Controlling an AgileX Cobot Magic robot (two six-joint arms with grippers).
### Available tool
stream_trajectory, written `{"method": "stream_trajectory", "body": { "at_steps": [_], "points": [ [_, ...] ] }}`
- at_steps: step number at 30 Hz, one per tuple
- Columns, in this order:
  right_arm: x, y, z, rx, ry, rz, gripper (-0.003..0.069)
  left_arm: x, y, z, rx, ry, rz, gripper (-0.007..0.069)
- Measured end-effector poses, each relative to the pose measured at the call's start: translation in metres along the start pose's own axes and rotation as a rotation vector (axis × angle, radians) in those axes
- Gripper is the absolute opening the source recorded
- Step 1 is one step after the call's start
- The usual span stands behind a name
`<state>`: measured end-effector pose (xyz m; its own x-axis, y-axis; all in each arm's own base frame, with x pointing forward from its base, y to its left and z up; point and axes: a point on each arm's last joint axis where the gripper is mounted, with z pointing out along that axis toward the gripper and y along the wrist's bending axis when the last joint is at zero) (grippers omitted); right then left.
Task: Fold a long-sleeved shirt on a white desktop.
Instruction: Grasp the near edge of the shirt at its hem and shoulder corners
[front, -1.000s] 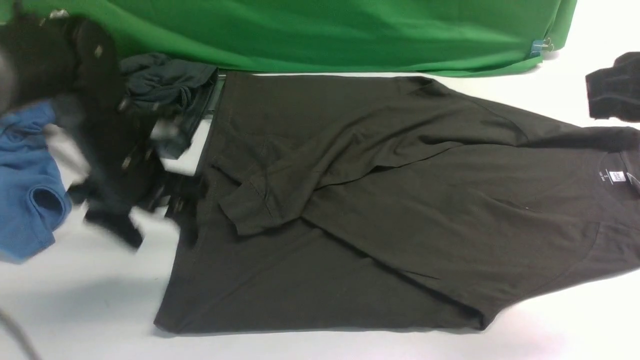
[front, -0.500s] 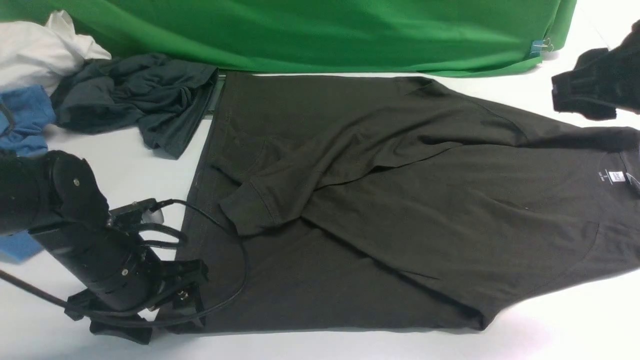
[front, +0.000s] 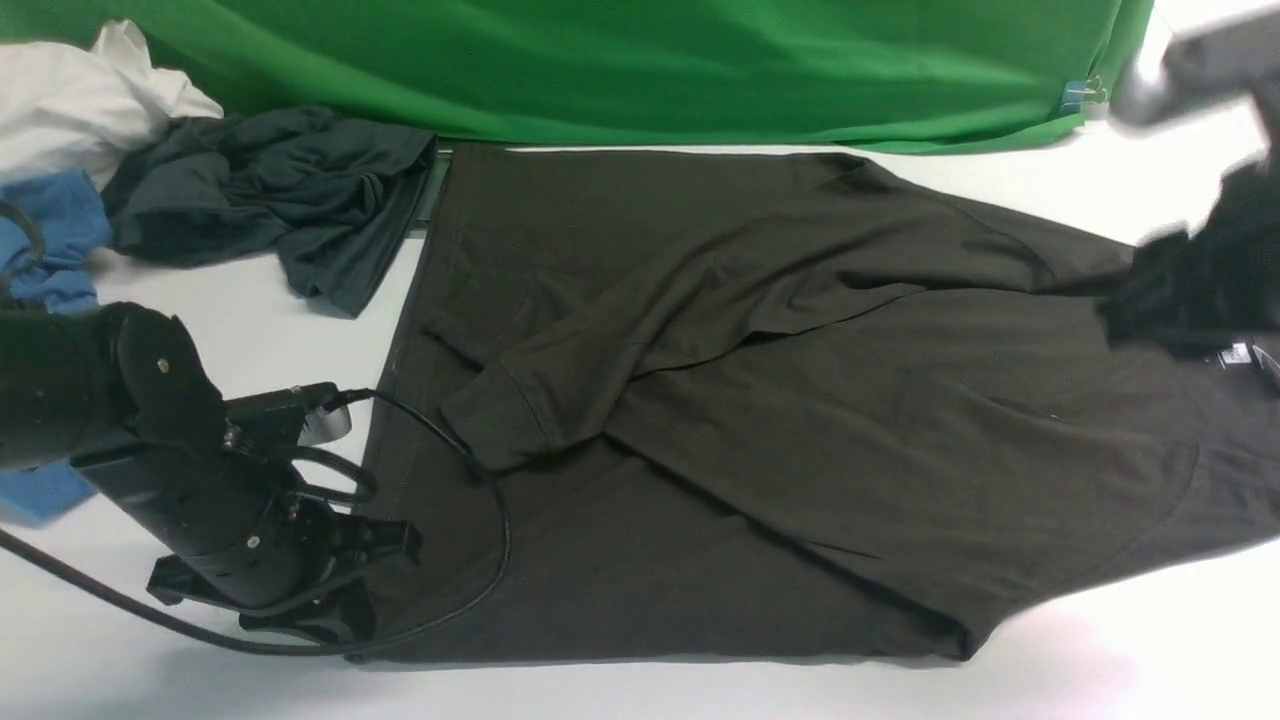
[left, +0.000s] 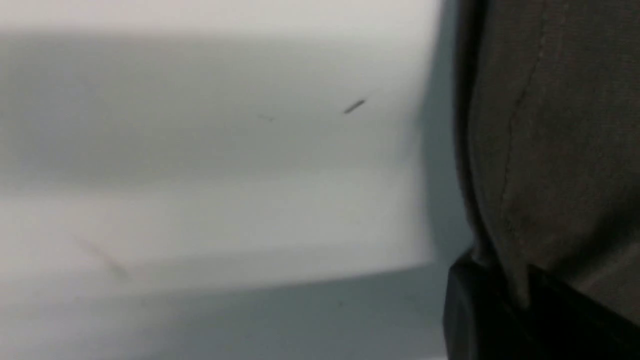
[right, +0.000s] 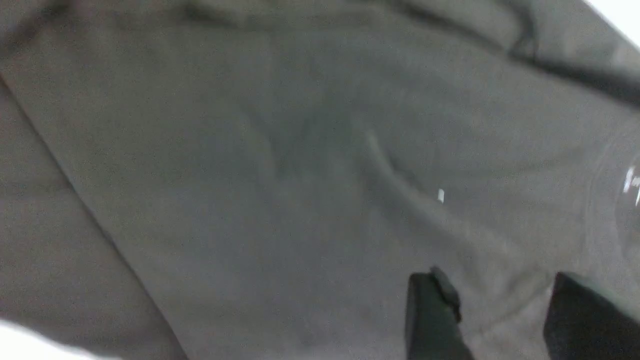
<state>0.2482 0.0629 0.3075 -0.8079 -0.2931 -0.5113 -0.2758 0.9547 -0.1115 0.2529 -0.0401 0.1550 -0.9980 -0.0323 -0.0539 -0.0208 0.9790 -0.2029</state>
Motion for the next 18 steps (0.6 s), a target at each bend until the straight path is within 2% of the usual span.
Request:
{"method": "stream_trajectory", "body": {
  "at_steps": [2,7,11,16,17,18],
  "points": [
    [0.012,0.001,0.008,-0.003,0.080,-0.093,0.0342,0.003,0.000,-0.011,-0.013,-0.029,0.028,0.0042],
    [0.025,0.001,0.011,-0.020,0.212,-0.214,0.0342,0.015,-0.003,-0.045,-0.033,-0.112,0.046,0.0042],
    [0.030,0.003,0.013,-0.054,0.256,-0.342,0.0342,0.025,-0.002,-0.061,-0.057,-0.161,0.069,0.0041],
    [0.061,-0.002,0.037,-0.037,0.368,-0.568,0.0342,0.036,0.000,-0.072,-0.087,-0.190,0.078,0.0042],
    [0.061,-0.002,0.038,-0.038,0.365,-0.577,0.0342,0.036,0.000,-0.072,-0.087,-0.190,0.079,0.0042],
    [0.075,-0.002,0.049,-0.059,0.401,-0.670,0.0342,0.037,0.000,-0.073,-0.088,-0.192,0.078,0.0042]
  ]
}}
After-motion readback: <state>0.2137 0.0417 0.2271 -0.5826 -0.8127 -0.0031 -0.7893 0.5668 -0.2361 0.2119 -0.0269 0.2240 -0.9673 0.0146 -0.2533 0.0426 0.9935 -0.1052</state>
